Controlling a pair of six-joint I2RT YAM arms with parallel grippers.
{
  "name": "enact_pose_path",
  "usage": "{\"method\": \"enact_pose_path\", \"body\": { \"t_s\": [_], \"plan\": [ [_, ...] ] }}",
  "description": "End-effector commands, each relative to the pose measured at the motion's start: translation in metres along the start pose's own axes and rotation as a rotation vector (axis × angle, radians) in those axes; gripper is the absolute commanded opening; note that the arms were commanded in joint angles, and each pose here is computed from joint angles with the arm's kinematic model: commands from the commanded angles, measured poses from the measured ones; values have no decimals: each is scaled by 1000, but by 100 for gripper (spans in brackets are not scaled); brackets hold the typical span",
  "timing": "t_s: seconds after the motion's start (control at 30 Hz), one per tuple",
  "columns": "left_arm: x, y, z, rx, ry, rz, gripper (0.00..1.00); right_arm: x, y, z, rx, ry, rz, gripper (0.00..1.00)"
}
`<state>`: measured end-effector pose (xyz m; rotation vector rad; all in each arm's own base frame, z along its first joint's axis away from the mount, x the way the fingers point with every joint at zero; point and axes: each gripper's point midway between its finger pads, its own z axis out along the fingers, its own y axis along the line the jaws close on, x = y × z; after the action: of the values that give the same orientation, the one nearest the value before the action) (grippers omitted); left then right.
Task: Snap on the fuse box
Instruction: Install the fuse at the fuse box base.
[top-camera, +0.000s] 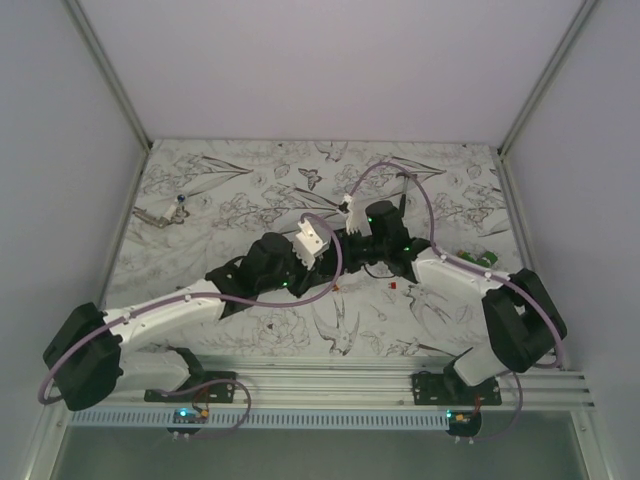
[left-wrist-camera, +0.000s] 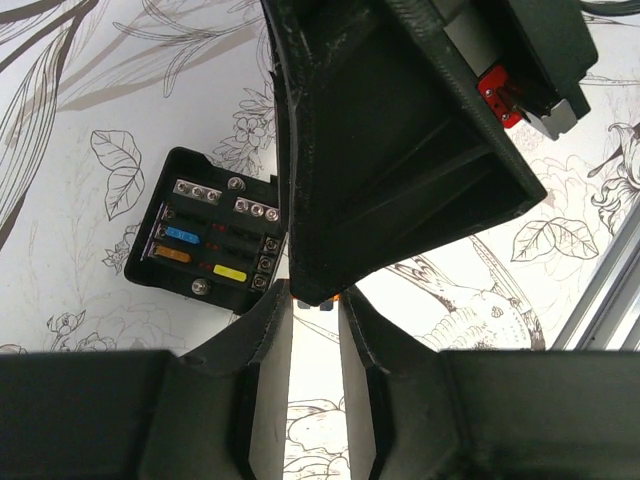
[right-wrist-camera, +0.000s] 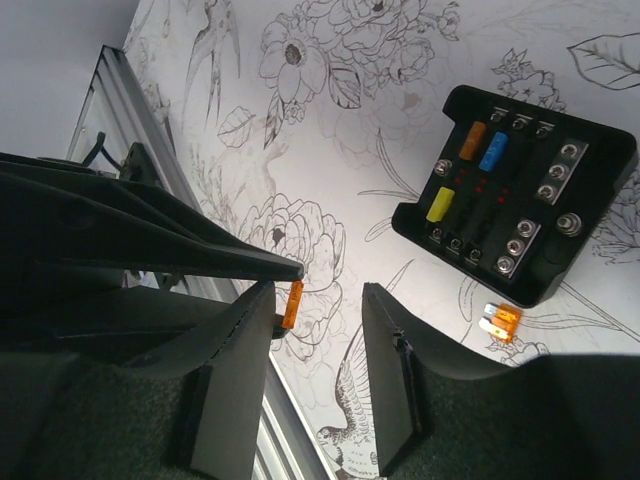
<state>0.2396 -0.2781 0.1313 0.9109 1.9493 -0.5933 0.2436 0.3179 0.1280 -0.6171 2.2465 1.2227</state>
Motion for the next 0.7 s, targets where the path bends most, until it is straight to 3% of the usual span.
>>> {"method": "enact_pose_path", "body": {
  "t_s": [0.0,0.33,0.53,0.67],
  "plan": [
    [-26,-3,4,16,-70,39,24,3,20,3,-125,68,-5,46],
    [-38,-7,16,33,-107,49,23,20,13,15,-149,149,17,26],
    [-43,-6,23,32,-125,51,23,22,8,18,-129,154,9,2],
    [-38,-2,25,11,-113,51,24,23,1,19,-91,151,-4,0]
  ]
}}
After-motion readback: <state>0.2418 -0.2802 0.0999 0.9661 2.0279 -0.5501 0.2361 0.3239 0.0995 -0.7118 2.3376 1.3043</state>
